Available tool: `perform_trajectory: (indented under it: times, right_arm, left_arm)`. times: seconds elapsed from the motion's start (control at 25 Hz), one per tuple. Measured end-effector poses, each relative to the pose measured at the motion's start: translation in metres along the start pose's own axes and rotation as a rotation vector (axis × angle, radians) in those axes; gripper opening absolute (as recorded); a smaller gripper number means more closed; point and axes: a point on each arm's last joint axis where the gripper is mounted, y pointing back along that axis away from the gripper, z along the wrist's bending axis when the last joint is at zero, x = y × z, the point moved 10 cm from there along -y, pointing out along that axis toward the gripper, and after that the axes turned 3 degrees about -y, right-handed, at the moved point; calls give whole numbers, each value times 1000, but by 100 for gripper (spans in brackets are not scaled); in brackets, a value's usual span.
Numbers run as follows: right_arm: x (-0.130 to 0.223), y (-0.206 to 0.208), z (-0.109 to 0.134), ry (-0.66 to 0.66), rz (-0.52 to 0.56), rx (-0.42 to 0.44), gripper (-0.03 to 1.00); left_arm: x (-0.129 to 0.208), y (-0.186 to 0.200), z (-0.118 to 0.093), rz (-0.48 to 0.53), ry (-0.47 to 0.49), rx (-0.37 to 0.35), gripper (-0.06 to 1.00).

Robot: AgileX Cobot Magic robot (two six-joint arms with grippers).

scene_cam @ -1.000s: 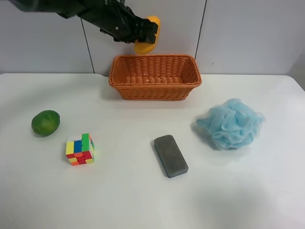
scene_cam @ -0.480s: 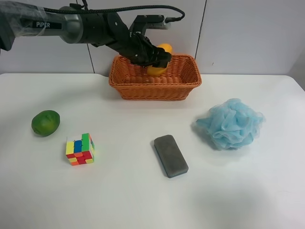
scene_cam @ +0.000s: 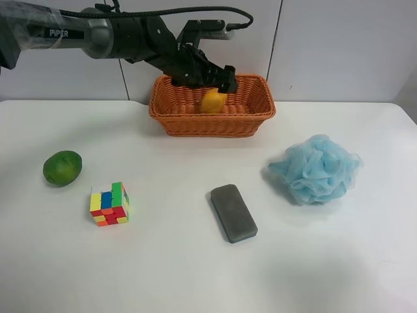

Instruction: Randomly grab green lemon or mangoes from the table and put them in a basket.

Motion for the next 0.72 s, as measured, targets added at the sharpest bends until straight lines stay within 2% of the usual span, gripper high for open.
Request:
perform_trajectory:
  times: [0.24,0.4,0.56,0.72]
  right_arm:
    - [0,0,0,0,0,0,99]
    - [0,0,0,0,0,0,99]
    - [0,0,0,0,0,0,99]
    - [0,0,0,0,0,0,99]
  left_arm:
    - [4,2,-3,26,-3,13,99]
    - [-6,19,-9,38,-28,31,99]
    - [-39,60,-13,4,-111,21,99]
    - [-70,117,-2,-20,-129,-18,99]
